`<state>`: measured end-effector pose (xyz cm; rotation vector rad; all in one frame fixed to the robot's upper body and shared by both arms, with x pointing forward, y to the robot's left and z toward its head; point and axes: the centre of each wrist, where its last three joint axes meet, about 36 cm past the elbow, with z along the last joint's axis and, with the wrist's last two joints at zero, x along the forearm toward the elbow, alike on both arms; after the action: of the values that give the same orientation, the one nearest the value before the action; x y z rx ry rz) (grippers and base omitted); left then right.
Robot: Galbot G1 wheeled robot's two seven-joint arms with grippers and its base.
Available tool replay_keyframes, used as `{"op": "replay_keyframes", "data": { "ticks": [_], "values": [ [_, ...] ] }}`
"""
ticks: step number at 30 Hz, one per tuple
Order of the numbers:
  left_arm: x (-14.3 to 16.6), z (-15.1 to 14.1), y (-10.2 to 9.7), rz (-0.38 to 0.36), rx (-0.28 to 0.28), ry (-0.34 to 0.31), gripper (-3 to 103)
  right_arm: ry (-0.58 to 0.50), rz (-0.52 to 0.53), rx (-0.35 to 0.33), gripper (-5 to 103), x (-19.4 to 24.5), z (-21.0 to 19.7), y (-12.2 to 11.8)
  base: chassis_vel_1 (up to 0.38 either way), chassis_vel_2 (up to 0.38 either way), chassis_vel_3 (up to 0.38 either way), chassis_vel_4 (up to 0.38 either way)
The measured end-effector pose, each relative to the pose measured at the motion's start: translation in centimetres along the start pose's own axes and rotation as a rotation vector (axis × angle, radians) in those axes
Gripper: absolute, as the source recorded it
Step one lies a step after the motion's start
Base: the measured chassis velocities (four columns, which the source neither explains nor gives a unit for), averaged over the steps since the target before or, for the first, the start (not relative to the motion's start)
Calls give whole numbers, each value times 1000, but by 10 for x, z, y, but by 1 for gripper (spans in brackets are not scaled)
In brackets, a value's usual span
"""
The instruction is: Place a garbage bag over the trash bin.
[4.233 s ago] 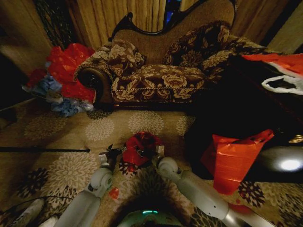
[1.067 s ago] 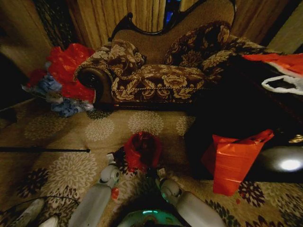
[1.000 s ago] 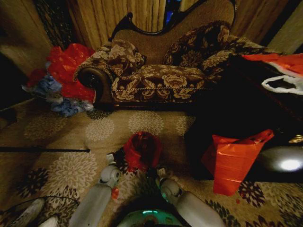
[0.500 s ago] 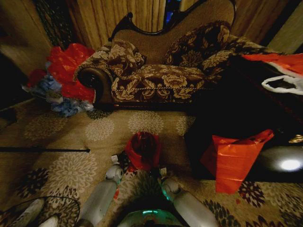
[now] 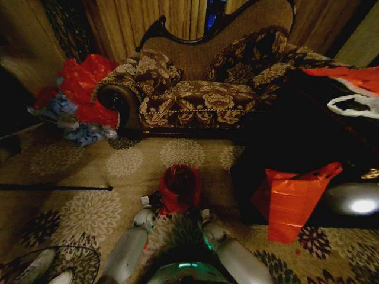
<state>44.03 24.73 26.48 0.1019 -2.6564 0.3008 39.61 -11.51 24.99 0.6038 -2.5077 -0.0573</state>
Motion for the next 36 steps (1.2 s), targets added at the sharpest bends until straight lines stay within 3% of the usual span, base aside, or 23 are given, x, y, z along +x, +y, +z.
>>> {"op": "replay_keyframes", "data": {
  "ticks": [2, 4, 7, 9, 10, 12, 14, 15, 17, 20, 23, 30, 34, 36],
  "values": [
    [21, -4, 3, -6, 1, -13, 26, -22, -13, 12, 30, 15, -5, 0, 0, 0, 0, 0],
    [30, -4, 5, -11, 0, -17, 32, -34, -24, 15, 30, 23, -7, 1, 0, 0, 0, 0],
    [57, -8, 9, -18, -8, -35, 48, -90, -64, 15, 47, 46, -16, 3, 0, 0, 0, 0],
    [62, -10, 9, -20, -9, -39, 54, -102, -77, 15, 51, 51, -17, 3, 0, 0, 0, 0],
    [67, -12, 7, -21, -10, -44, 59, -112, -89, 15, 57, 55, -19, 4, 0, 0, 0, 0],
    [71, -15, 5, -18, -10, -50, 59, -119, -99, 13, 62, 59, -19, 4, 0, 0, 0, 0],
    [79, -24, 0, -5, -11, -62, 71, -126, -124, 8, 68, 63, -18, 0, 0, 0, 0, 0],
    [84, -32, -3, 9, -11, -68, 76, -134, -150, 7, 79, 65, -15, -6, 0, 0, 0, 0],
    [88, -39, -7, 21, -9, -72, 81, -146, -167, 14, 79, 66, -12, -12, 0, 0, 0, 0],
    [103, -63, -19, 61, -14, -91, 96, -172, -222, 26, 95, 75, -2, -26, 0, 0, 0, 0],
    [114, -72, -22, 83, -31, -101, 98, -195, -239, 23, 100, 86, -2, -27, 0, 0, 0, 0],
    [138, -100, -28, 132, -70, -112, 100, -230, -233, 33, 100, 120, -7, -34, 0, 0, 0, 0],
    [142, -122, -41, 162, -76, -78, 102, -268, -209, 32, 100, 128, -23, -39, 0, 0, 0, 0],
    [135, -143, -60, 177, -67, -41, 94, -307, -178, 14, 100, 129, -42, -45, 0, 0, 0, 0]
  ]
}}
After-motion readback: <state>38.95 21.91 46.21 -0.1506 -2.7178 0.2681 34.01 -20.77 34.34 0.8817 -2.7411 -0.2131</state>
